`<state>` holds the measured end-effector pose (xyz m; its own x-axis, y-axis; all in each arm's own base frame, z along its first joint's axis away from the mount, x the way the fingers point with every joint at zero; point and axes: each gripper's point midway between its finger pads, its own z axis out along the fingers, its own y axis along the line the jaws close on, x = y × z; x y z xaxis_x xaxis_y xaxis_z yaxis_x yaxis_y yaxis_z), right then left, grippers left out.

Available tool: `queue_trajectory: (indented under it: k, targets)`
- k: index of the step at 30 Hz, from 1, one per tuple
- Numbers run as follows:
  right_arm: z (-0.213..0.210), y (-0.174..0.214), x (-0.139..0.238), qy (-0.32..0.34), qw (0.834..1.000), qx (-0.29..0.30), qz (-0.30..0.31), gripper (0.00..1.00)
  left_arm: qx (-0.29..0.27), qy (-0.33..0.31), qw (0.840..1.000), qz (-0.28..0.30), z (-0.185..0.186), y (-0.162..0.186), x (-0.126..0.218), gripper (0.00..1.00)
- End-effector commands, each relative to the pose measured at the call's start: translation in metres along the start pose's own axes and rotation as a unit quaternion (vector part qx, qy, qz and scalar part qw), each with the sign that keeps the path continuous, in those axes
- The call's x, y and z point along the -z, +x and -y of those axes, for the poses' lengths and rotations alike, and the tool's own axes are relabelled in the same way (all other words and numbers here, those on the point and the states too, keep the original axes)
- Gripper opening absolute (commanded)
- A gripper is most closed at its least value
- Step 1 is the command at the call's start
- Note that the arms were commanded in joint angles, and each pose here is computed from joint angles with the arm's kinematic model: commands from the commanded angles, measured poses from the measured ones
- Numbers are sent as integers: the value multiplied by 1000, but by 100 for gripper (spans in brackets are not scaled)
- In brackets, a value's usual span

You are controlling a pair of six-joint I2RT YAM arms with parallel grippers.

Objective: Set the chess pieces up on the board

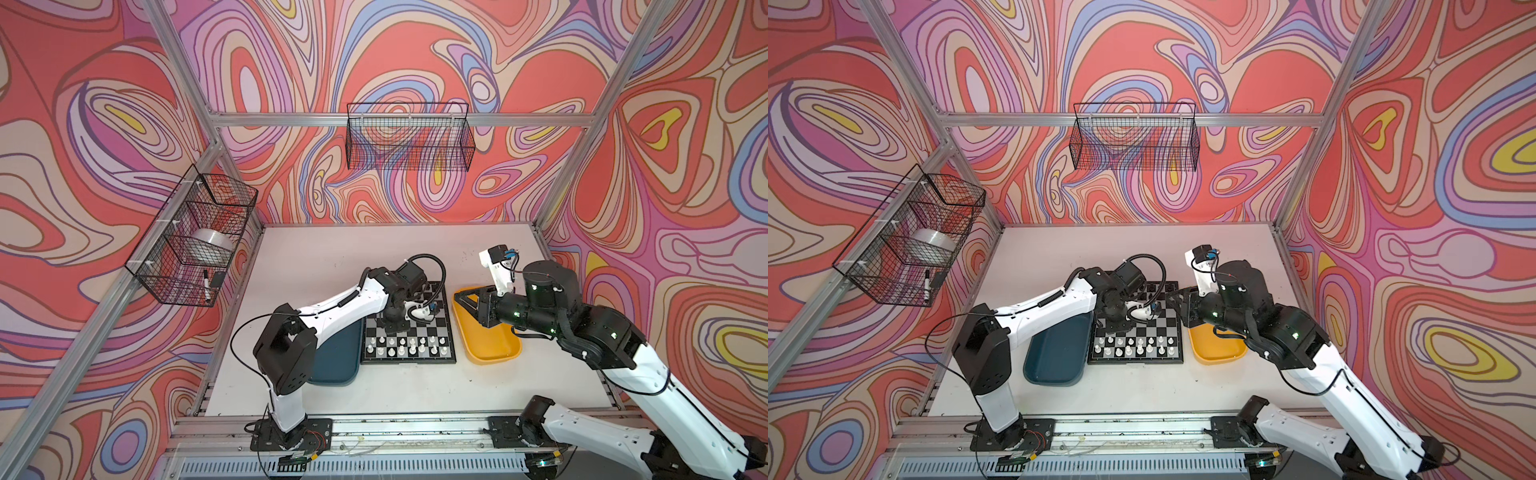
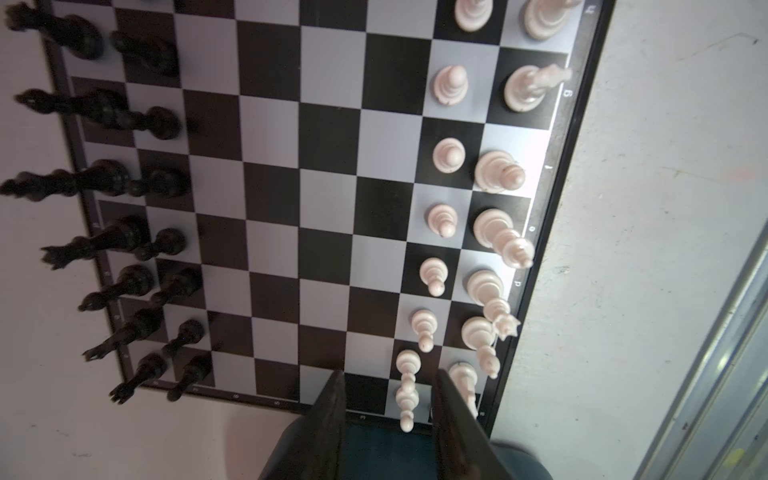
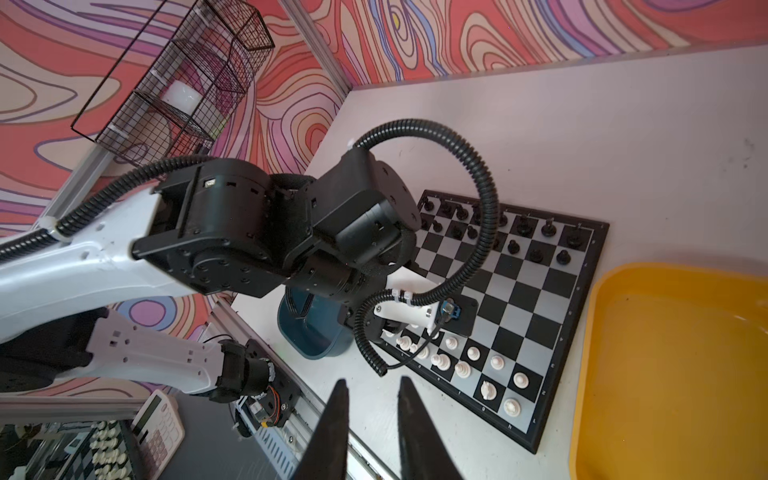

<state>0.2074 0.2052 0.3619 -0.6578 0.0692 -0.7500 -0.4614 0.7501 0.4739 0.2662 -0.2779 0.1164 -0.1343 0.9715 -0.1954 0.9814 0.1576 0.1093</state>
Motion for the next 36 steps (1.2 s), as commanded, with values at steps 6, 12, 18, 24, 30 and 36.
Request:
queue_trajectory:
  k: [6,12,18,24,30,36]
  targets:
    - [49,-30,-1,154,986,10,63,47,87,-41,994,47,-34,22,73,38]
    - [69,-40,-5,207,975,-2,84,56,185,-64,977,85,-64,51,106,53]
    - [89,-42,-2,256,960,-19,109,86,246,-94,959,109,-78,74,120,68]
    - [104,-36,-22,291,952,-18,95,98,325,-109,929,140,-95,92,132,75]
    - [128,-27,-60,326,935,104,94,98,439,-142,865,197,-126,121,133,82]
    - [171,-37,-53,340,908,120,211,98,534,-202,776,268,-156,168,134,100]
